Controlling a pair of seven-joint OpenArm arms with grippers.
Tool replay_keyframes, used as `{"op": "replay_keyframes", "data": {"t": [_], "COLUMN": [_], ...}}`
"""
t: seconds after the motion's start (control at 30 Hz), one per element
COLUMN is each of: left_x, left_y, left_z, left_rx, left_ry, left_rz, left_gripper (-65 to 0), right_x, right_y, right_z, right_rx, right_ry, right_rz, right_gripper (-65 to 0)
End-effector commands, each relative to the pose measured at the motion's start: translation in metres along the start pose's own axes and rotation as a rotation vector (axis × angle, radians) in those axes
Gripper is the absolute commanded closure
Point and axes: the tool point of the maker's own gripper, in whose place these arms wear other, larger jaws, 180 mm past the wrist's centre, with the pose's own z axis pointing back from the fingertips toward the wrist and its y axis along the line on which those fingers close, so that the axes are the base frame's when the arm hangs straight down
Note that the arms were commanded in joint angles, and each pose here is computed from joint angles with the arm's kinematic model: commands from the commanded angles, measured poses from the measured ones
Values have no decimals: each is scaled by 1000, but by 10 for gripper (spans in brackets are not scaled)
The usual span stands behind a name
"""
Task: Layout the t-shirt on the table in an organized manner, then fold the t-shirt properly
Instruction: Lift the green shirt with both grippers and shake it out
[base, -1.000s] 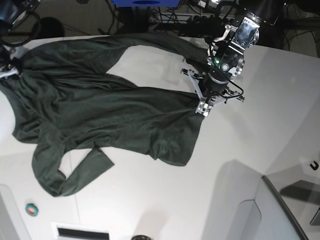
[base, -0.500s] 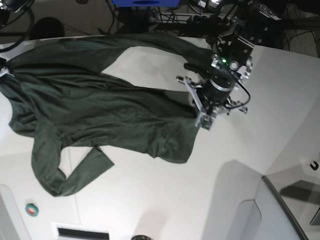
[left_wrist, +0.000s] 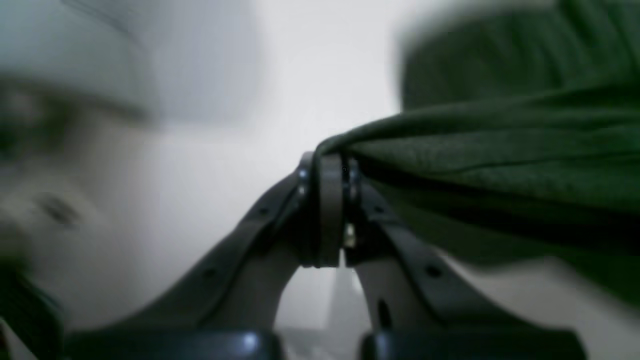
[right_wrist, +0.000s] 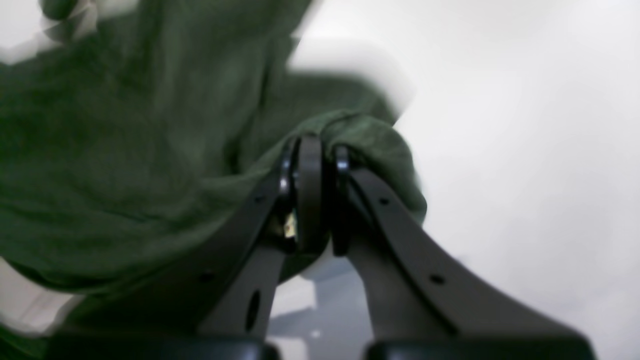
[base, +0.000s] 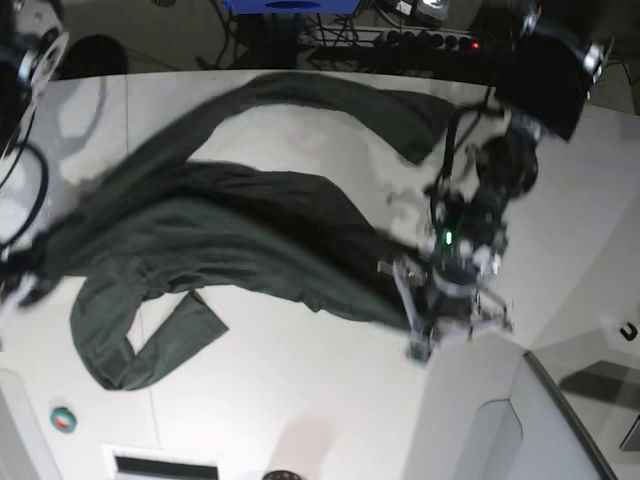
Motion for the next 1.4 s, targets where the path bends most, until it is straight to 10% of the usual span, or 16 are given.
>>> {"op": "replay_keyframes", "data": {"t": [0.0,0.2,0.33,0.8,1.03,1.37], "left_x": [53,186,191,-38,-170,-196], "left_y": [30,112,129,3,-29,-18], "left_z": [0,23,33,20,31,51], "left_rx": [77,223,246,49,-20,10], "left_ry": [-124,-321,-359,-59,134,169], "left_rz": [15,77,173,94,-9,23], "left_gripper": [0,0,0,0,0,0], "right_x": [58,190,190,-62,-151,-182], "right_y": [-12,-38,-52,23,48,56], "right_z": [23,127,162,8,-9,-5], "right_rx": [-36,-211,-294,17,88,98], "right_ry": [-137,-356,-385,8,131,178], "right_rz": [53,167,157,0,-102,-122], "right_gripper": [-2,-2,-2,-2,-2,-2]}}
